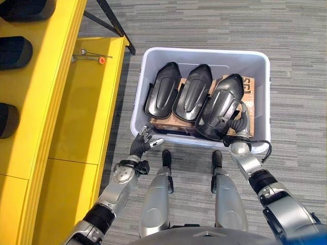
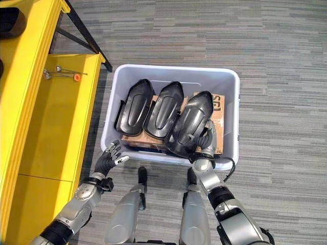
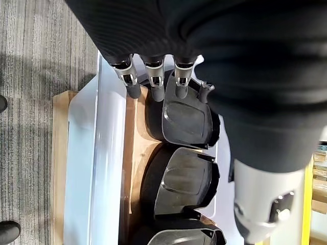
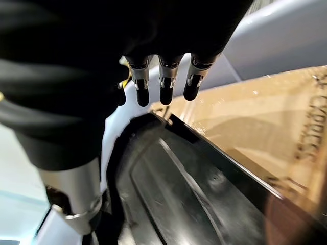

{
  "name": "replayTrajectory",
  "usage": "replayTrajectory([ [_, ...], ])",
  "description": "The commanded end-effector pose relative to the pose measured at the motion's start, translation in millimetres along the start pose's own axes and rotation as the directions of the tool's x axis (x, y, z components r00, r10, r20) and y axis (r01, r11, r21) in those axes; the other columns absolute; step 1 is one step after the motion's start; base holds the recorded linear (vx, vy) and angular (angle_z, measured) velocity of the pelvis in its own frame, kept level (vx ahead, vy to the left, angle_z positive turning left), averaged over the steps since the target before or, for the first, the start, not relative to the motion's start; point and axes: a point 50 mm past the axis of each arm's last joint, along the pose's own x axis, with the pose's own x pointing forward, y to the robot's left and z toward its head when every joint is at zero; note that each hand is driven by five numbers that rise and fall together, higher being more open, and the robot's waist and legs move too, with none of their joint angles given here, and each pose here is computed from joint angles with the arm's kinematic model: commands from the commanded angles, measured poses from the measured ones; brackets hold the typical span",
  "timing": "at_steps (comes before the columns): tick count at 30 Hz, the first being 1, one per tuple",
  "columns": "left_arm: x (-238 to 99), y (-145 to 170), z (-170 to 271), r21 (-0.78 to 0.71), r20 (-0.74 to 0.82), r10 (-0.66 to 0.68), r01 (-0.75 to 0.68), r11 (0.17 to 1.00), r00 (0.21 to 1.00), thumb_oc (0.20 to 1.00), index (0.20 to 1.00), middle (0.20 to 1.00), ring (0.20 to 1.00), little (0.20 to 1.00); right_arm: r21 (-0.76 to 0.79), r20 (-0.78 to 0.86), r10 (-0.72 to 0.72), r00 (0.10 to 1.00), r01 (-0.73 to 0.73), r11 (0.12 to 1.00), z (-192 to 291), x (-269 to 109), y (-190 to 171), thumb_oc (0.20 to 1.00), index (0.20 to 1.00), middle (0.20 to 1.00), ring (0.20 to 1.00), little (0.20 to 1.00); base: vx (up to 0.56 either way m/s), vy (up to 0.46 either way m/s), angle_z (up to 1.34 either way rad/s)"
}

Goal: Move parts from the plastic box to the shelf.

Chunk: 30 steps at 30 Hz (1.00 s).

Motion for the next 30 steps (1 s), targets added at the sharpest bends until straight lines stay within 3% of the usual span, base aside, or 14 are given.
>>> replayTrajectory([
  [1,-7,-3,9,0.026,0.067,-0.037,0.035,0.999,0.997,1.0,1.0,1.0,1.0,1.0,0.054,0.048,-0.003,0.999,0.0,0.999,15,4,1,1.0,1.0,1.0,1.0,1.0,0.0,0.0,0.0],
  [11,-5,-3,10,0.033,0.063,-0.047,0.045,0.998,0.997,1.0,1.0,1.0,1.0,1.0,0.058,-0.118,-0.01,0.993,0.016,0.998,-9,9,3,1.0,1.0,1.0,1.0,1.0,0.0,0.0,0.0],
  [21,-5,-4,10,0.029,0.07,-0.033,0.031,0.999,0.997,1.0,1.0,1.0,1.0,1.0,0.048,-0.005,-0.138,0.99,0.138,0.989,6,12,-17,1.0,1.0,1.0,1.0,1.0,0.0,0.0,0.0],
  [30,-5,-3,9,0.034,0.064,-0.027,0.025,0.999,0.998,1.0,1.0,1.0,1.0,1.0,0.067,0.001,-0.201,0.98,0.201,0.977,7,12,-25,1.0,1.0,1.0,1.0,1.0,0.0,0.0,0.0],
])
